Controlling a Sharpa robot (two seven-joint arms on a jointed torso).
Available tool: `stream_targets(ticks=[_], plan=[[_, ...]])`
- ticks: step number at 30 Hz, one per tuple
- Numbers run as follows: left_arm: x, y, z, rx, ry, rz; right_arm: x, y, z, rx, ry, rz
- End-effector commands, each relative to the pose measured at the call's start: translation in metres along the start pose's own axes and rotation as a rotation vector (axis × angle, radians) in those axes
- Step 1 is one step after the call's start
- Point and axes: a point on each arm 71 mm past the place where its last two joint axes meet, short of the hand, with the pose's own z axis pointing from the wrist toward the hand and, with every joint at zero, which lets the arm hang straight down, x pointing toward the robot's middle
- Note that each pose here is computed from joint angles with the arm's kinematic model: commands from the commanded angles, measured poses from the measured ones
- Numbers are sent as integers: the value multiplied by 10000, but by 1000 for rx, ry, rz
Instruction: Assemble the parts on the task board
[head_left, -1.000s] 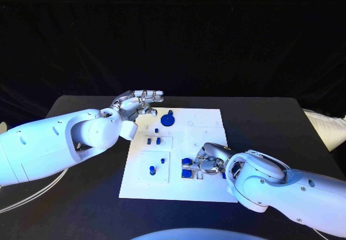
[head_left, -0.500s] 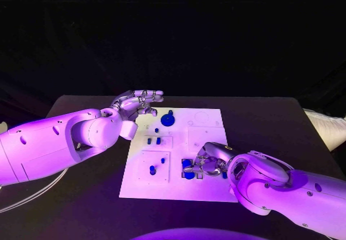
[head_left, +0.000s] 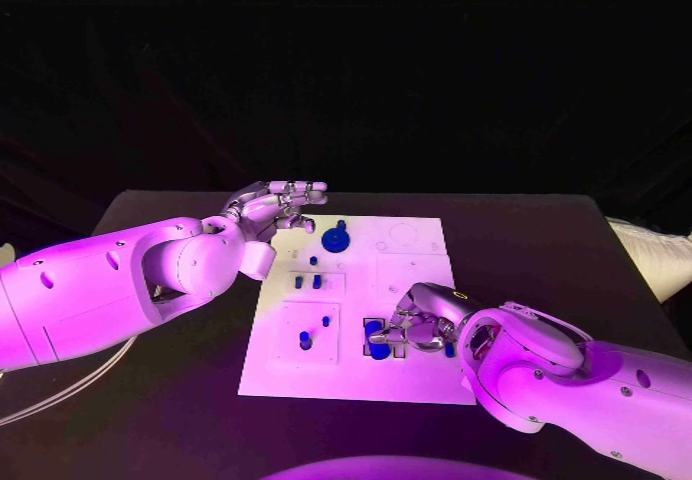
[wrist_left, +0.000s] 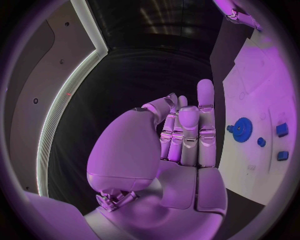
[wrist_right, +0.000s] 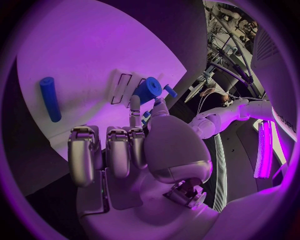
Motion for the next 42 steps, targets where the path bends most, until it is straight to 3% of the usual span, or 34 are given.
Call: stream_targets(ticks=[1,24,32,42], plan=[[21,-5,2,3,19,-1,-1,17,-7,-20,-6,-1],[2,-5,-3,0,16,4,-27,-35,-158,-22,26,-23],[8,-4,-2,0,18,4,-9,-58,-111,-12,42,-35],[17,-3,2,0,20,3,34,-53,44,4,41,-46]])
